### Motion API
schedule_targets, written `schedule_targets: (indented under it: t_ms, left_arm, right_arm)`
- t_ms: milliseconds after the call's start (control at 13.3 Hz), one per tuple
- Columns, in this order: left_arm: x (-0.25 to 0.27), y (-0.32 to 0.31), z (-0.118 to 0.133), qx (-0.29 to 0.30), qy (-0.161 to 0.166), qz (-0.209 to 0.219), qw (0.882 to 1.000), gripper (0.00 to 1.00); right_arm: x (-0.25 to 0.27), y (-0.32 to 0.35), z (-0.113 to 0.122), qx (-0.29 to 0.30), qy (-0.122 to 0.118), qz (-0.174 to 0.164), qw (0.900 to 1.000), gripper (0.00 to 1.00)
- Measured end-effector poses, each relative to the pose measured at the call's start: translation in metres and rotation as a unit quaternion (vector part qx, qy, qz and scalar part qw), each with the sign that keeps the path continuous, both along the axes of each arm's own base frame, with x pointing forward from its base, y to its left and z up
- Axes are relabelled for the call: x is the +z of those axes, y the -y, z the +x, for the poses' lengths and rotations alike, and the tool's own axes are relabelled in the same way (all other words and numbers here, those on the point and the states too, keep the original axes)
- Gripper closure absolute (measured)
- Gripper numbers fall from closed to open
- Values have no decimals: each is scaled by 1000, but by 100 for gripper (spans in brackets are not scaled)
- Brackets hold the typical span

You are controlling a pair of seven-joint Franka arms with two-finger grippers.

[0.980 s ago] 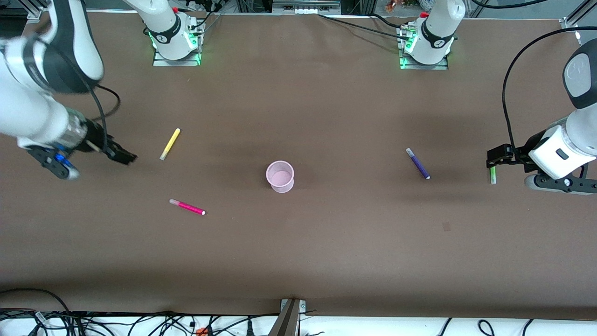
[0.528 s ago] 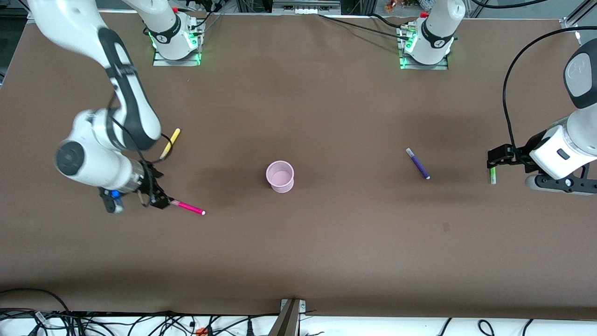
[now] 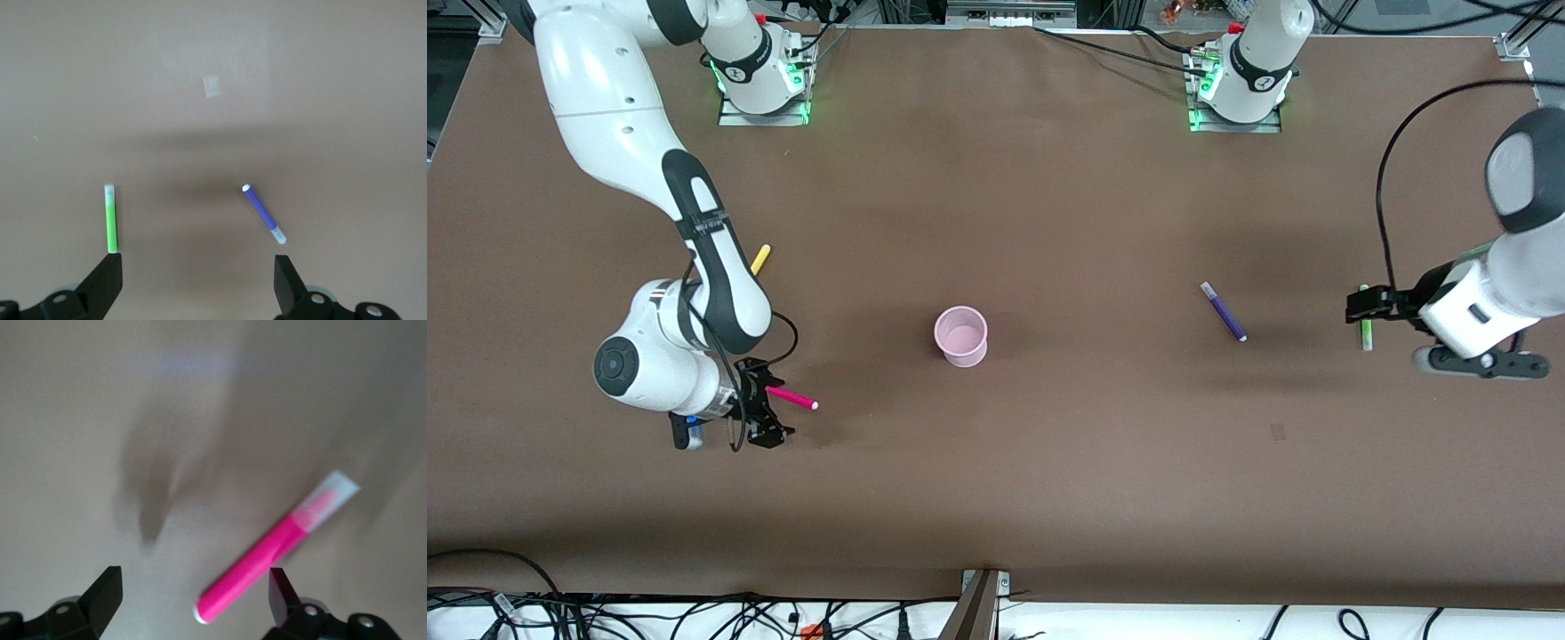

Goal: Organize pens into pink holder with both arms
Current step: 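Lift the pink marker with the right gripper while the left gripper grasps the blue marker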

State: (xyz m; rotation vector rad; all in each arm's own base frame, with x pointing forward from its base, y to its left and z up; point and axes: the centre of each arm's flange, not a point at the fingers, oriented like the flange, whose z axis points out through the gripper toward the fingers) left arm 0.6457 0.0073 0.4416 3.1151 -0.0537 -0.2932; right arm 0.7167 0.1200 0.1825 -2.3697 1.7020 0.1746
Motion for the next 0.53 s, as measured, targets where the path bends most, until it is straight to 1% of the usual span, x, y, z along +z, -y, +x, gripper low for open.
schedule_targets:
  t_ms: [75, 151, 226, 302, 377, 528]
  left_arm:
    - [-27, -1, 3, 22, -19, 0, 1000, 0]
    - [-54, -2, 7, 47, -33, -2, 998, 0]
    - [-77, -2, 9, 67, -43, -4, 997, 0]
    - [-100, 0, 10, 93, -51, -10, 994, 0]
    - [-122, 2, 9, 125, -56, -17, 990, 0]
    - [-161, 9, -1, 186, -56, -18, 981, 0]
  right_arm:
    - [-4, -4, 1, -5, 3, 5, 1000, 6]
    - [-4, -9, 1, -7, 4, 9, 1000, 11]
    - [-3, -13, 1, -7, 4, 11, 1000, 11]
    - [-2, -15, 1, -9, 4, 12, 1000, 13]
    - [-2, -16, 1, -11, 1, 13, 1000, 14]
    - [-2, -18, -2, -13, -16, 16, 1000, 14]
